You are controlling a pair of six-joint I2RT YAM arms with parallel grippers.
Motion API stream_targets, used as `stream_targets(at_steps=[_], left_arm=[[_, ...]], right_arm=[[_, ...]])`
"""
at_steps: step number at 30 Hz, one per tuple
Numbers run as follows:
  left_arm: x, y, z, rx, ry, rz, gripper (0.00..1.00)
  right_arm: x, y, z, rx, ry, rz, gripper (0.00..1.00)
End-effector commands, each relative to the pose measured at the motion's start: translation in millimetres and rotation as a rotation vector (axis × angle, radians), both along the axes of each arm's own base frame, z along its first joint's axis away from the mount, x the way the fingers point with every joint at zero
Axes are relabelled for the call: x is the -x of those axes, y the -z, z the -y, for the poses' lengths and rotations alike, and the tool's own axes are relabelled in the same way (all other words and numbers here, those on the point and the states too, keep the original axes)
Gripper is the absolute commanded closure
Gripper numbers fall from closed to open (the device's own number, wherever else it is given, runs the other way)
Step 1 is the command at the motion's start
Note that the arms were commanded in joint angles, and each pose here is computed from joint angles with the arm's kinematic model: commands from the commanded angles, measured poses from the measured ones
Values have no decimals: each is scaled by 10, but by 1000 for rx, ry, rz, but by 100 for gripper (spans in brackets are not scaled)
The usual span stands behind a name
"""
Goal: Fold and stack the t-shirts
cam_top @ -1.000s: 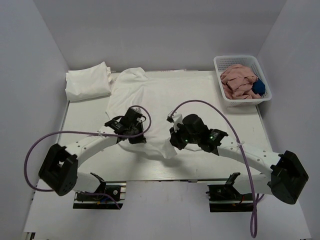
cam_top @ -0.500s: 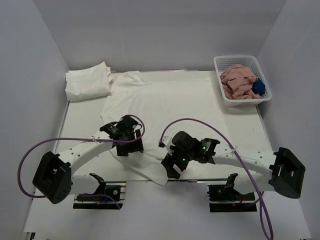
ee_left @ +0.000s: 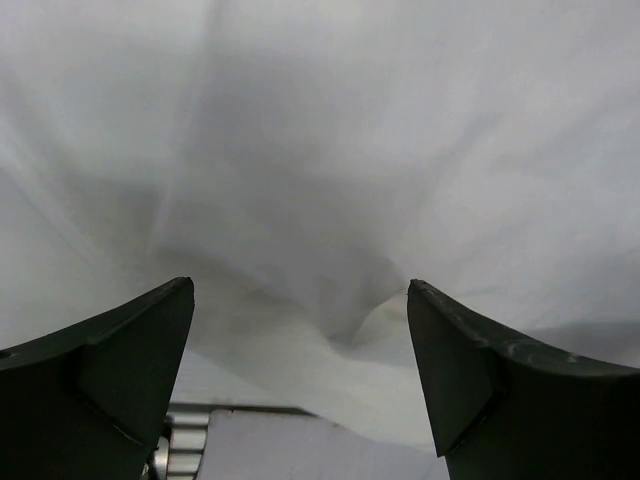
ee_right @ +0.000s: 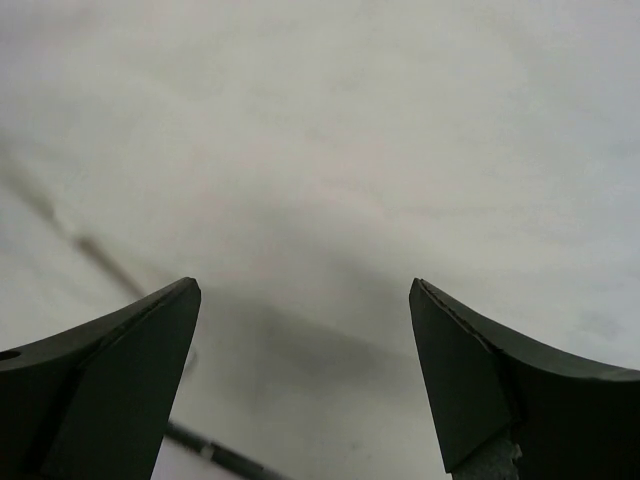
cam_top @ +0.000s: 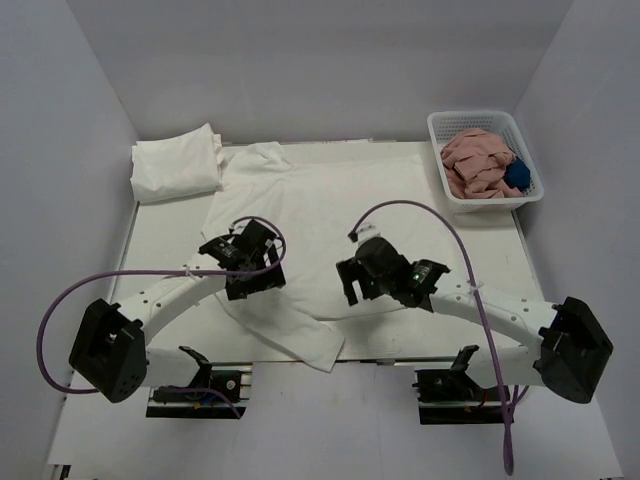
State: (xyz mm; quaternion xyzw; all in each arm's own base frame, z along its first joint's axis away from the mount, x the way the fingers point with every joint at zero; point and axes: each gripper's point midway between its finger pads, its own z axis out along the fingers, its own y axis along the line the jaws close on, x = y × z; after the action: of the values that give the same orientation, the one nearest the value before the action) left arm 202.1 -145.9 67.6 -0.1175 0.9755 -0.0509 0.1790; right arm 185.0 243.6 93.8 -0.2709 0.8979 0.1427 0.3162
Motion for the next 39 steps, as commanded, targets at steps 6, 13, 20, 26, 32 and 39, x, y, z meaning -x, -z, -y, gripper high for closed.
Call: stream_targets(at_steps=[6, 13, 20, 26, 32, 39], left_arm=[[-996, -300, -177, -118, -178, 139, 1], [-1222, -119, -476, -92, -303, 122, 1], [-1540, 96, -709, -89, -343, 107, 1], [-1900, 345, -916, -100, -373, 72, 1], [-2205, 635, -1076, -115, -329, 17, 2], [-2744, 418, -1147, -141, -198, 136, 2]], right_arm=[[-1276, -428, 330, -165, 486, 149, 9], [-1768, -151, 844, -95, 646, 101, 9], [-2121, 232, 1161, -12, 672, 23, 9], [-2355, 443, 1152, -61, 657, -46, 9], [-2431, 693, 1283, -43, 673, -107, 9], [-2461, 815, 1378, -25, 661, -121, 9]])
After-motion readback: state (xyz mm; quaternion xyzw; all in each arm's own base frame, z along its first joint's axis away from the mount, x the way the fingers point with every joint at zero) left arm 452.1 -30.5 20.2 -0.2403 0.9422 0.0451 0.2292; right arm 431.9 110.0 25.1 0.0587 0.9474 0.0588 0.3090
